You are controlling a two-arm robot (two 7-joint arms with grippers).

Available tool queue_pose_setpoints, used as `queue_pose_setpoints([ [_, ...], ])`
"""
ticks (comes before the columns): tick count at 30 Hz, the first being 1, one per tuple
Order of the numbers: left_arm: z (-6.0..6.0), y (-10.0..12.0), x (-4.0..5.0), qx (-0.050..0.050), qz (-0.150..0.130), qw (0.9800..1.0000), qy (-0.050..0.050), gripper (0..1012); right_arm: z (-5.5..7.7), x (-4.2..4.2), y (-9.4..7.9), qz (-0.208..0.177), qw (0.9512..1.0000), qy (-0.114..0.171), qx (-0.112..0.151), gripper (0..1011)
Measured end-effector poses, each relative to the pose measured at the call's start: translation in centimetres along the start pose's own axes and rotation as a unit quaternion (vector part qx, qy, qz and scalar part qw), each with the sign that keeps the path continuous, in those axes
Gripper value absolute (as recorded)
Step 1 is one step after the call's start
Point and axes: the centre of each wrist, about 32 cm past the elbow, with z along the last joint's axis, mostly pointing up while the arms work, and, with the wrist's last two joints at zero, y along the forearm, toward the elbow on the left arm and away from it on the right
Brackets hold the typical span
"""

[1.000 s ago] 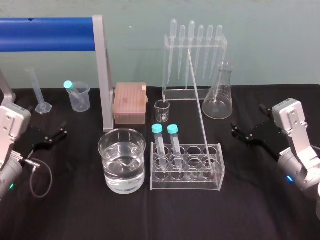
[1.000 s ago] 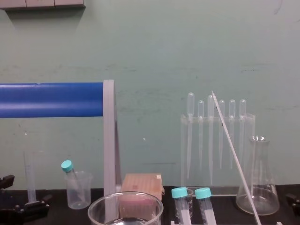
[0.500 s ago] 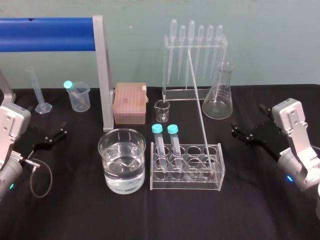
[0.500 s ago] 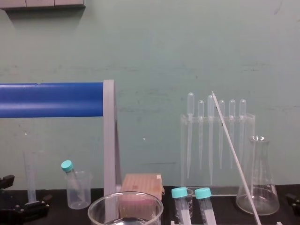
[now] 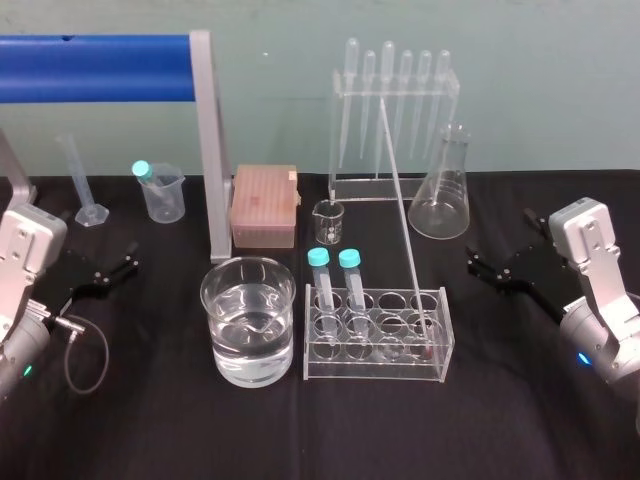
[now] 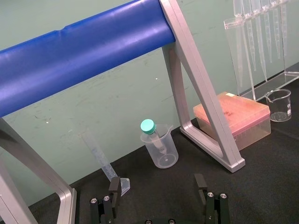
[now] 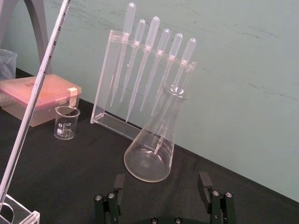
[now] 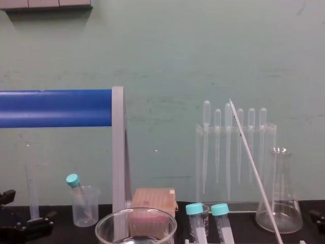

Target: Hold the thermometer with one hand and immerse one end into the beaker, then reinsert it into the test tube rack.

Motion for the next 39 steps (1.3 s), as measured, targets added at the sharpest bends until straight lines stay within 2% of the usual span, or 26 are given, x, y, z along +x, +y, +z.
queue_pose_setpoints([
  [39,0.00,0.00,0.00,0.000,0.000,1.0000,0.000,1008,0.00,0.00,0.00,0.000,1.0000,0.000,0.000,1003],
])
